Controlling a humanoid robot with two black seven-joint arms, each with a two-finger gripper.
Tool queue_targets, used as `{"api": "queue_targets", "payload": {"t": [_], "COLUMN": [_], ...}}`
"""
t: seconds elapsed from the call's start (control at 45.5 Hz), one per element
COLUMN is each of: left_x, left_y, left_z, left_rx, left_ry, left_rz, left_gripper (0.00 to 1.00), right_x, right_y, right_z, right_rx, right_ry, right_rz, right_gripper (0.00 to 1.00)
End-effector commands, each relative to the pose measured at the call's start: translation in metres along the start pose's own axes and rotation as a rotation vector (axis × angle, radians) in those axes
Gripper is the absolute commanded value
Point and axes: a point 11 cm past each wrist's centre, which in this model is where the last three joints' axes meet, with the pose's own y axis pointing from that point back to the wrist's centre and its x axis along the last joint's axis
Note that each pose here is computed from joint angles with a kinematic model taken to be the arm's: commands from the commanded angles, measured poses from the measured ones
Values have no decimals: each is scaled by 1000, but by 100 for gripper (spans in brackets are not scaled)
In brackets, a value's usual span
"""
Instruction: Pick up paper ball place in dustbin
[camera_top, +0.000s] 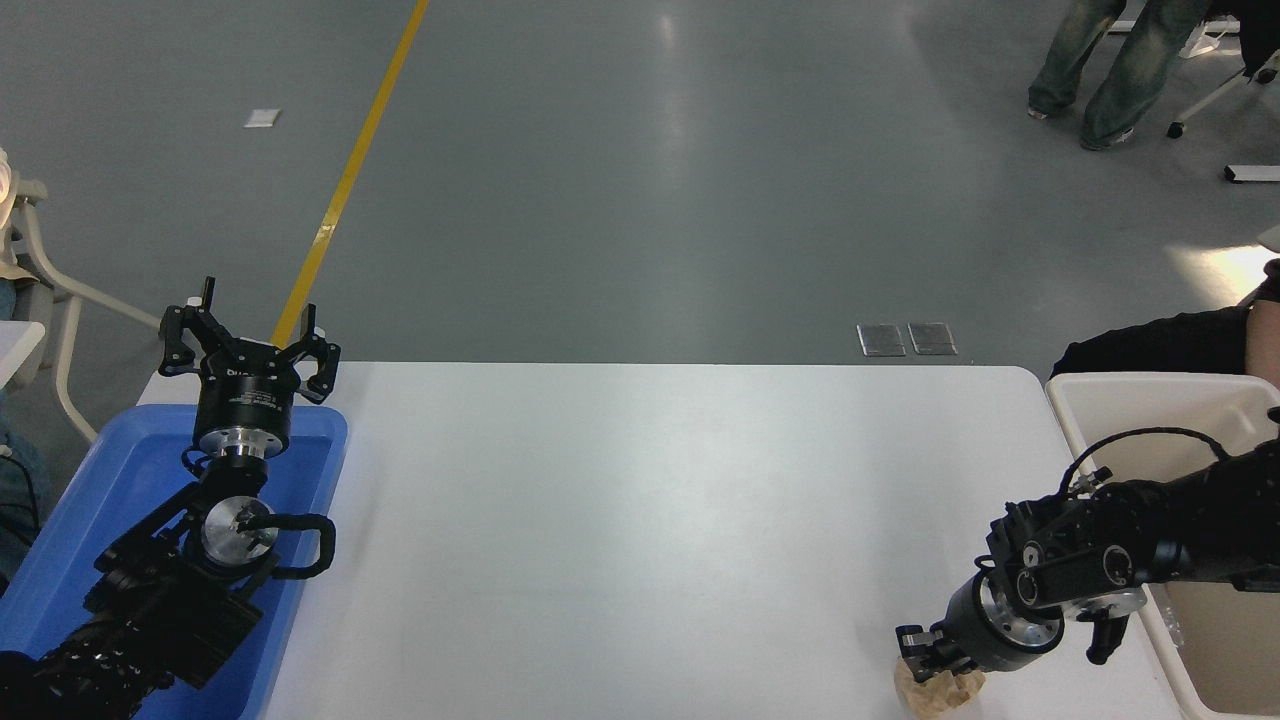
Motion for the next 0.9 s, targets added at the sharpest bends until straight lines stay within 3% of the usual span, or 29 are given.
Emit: {"api": "queue_targets", "payload": {"t": [0.0, 0.484, 0.879], "left_x": [0, 0, 0], "left_y": [0, 0, 0], "left_z": [0, 0, 1], "left_rx": [1, 0, -5], "left_ry": [0, 1, 3], "left_rz": [-1, 1, 2], "left_gripper": [99, 99, 99], "right_x": [18, 59, 53], "right_y": [49, 264, 305], "right_z": [14, -9, -11], "right_rx": [-28, -63, -61], "right_ry": [-9, 70, 19], "right_rz": [36, 266, 320], "right_gripper": [0, 0, 0]}}
